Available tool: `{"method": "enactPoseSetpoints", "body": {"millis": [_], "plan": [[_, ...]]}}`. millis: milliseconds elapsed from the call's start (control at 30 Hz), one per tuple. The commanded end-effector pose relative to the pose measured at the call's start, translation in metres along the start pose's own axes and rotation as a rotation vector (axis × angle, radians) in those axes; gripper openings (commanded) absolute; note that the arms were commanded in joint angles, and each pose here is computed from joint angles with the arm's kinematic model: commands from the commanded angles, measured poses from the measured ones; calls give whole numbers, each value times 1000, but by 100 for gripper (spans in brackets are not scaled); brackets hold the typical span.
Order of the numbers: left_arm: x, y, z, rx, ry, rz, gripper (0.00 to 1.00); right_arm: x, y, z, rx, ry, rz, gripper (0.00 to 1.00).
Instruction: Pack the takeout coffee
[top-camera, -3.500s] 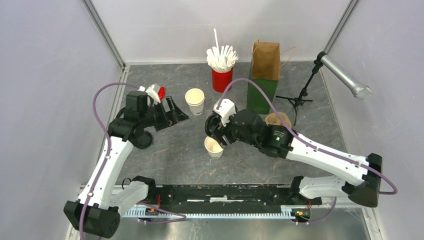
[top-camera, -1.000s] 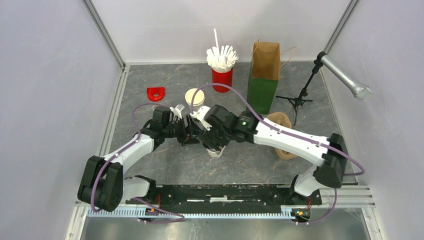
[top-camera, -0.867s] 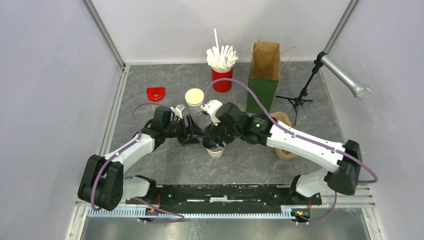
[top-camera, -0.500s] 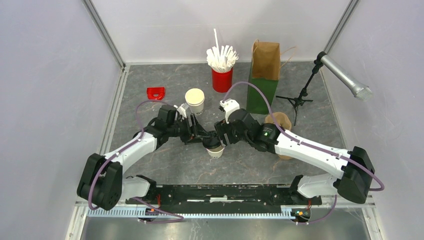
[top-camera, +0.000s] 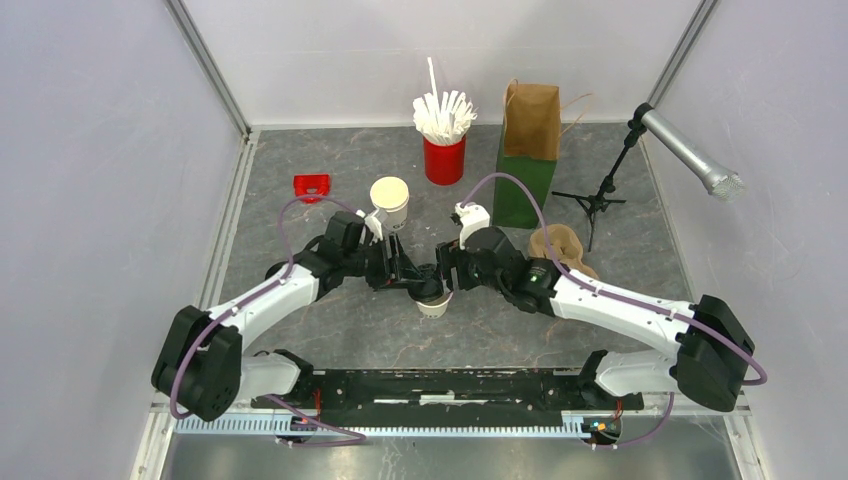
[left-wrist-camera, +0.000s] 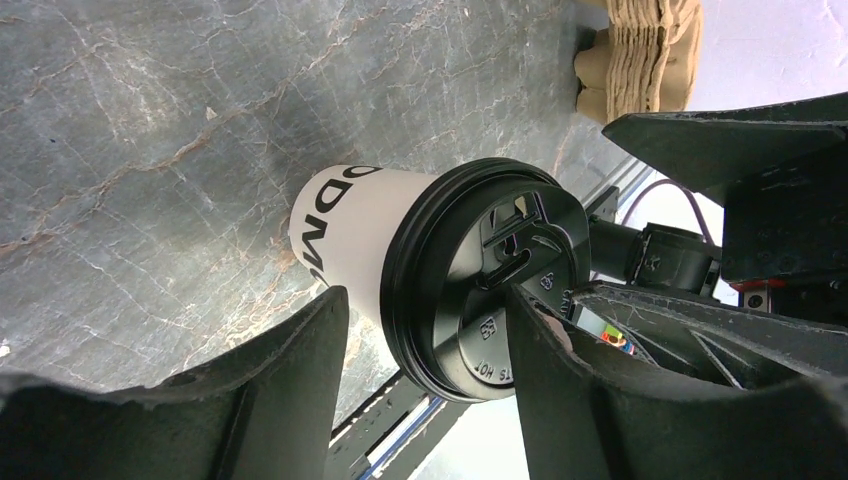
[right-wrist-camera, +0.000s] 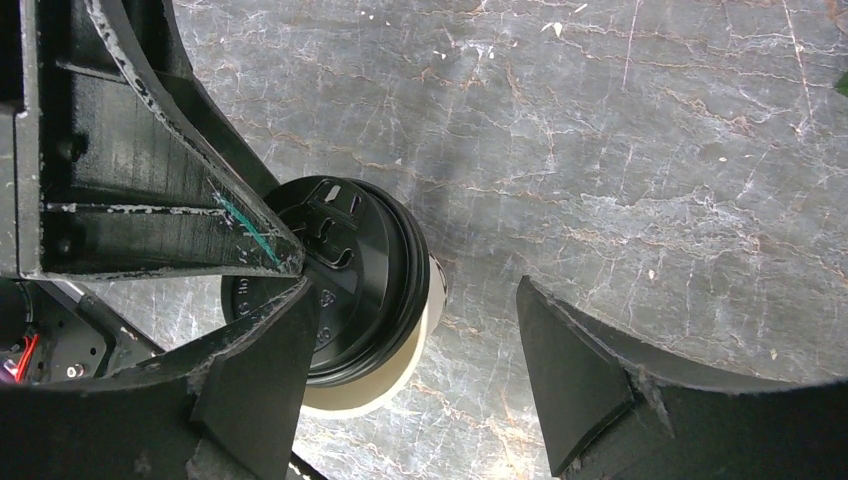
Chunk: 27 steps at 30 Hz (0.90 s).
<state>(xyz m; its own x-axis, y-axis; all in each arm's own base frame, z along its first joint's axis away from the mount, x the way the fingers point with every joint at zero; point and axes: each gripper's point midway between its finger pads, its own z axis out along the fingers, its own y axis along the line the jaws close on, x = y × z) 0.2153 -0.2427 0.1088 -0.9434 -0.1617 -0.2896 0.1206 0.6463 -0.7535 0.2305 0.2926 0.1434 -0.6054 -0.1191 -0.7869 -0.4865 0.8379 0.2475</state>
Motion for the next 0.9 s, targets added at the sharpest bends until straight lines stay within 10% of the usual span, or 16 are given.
{"method": "enactPoseSetpoints", "body": {"millis": [0,867], "plan": [[-7,-7,-4,-3,-31,84,65,-17,7,-2,-32,-68,46,78],[-8,-11,-16,-38,-58,103,74,9,4,-10,-92,-61,48,52]]}}
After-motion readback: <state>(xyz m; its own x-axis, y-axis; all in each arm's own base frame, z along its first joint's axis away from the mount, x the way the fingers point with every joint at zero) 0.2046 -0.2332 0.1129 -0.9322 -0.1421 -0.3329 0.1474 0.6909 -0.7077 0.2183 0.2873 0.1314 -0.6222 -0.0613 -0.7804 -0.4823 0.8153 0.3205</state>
